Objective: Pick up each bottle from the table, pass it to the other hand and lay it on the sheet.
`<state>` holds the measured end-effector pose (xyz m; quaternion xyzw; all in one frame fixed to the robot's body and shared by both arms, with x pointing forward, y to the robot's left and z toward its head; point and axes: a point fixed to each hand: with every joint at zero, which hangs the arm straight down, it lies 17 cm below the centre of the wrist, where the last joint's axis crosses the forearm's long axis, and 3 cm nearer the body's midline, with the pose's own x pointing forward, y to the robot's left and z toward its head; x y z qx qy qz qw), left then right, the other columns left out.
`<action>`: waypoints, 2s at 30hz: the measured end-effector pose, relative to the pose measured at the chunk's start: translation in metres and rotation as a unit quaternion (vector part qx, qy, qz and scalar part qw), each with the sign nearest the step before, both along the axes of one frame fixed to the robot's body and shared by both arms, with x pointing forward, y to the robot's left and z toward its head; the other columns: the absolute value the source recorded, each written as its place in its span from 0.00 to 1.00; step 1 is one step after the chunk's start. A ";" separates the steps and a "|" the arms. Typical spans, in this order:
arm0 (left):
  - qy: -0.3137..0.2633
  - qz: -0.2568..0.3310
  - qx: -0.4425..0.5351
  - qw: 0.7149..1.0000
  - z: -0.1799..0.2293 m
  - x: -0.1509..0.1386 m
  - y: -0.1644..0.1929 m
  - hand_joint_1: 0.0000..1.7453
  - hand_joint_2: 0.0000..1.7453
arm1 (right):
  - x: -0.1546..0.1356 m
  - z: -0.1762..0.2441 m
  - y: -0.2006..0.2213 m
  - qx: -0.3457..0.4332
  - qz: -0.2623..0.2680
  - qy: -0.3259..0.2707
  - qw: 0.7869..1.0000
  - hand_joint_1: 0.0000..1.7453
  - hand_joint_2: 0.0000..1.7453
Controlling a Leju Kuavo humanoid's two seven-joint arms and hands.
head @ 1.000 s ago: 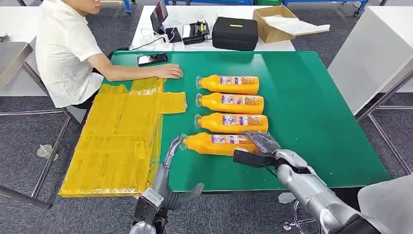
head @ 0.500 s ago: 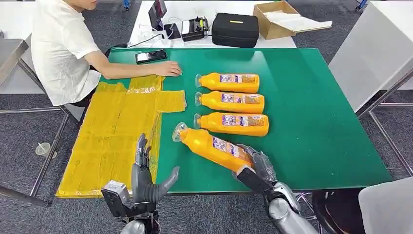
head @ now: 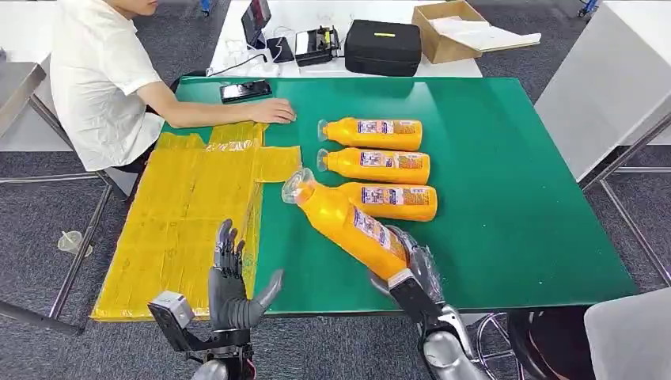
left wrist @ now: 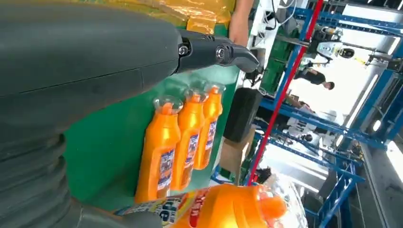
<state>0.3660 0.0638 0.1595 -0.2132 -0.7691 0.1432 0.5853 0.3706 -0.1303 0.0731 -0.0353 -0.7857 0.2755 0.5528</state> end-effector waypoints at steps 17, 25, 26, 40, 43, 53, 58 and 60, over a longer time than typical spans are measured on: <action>0.032 -0.202 -0.100 0.974 0.002 -0.015 -0.058 0.00 1.00 | -0.004 -0.009 0.072 -0.022 0.121 0.015 0.992 1.00 1.00; 0.055 -0.226 -0.119 0.965 -0.006 -0.007 -0.062 0.00 1.00 | -0.004 -0.002 0.112 -0.069 0.172 -0.030 0.982 1.00 1.00; 0.056 -0.225 -0.119 0.965 -0.006 -0.006 -0.062 0.00 1.00 | -0.005 -0.002 0.115 -0.070 0.176 -0.031 0.981 1.00 1.00; 0.080 -0.181 -0.141 0.970 -0.012 0.020 -0.047 0.00 1.00 | -0.027 -0.004 0.150 -0.089 0.233 -0.047 0.967 1.00 1.00; 0.072 -0.140 -0.130 0.979 -0.010 0.028 -0.036 0.00 1.00 | -0.029 -0.004 0.155 -0.079 0.236 -0.034 0.968 1.00 1.00; 0.039 -0.102 -0.145 0.983 0.011 0.032 -0.027 1.00 1.00 | -0.035 0.006 0.168 -0.026 0.264 -0.002 0.964 0.95 1.00; 0.030 -0.100 -0.159 0.982 0.018 0.032 -0.024 1.00 1.00 | -0.036 0.009 0.170 -0.015 0.269 0.001 0.963 0.84 1.00; 0.029 -0.100 -0.162 0.981 0.019 0.031 -0.023 1.00 1.00 | -0.036 0.009 0.171 -0.013 0.270 0.000 0.963 0.82 1.00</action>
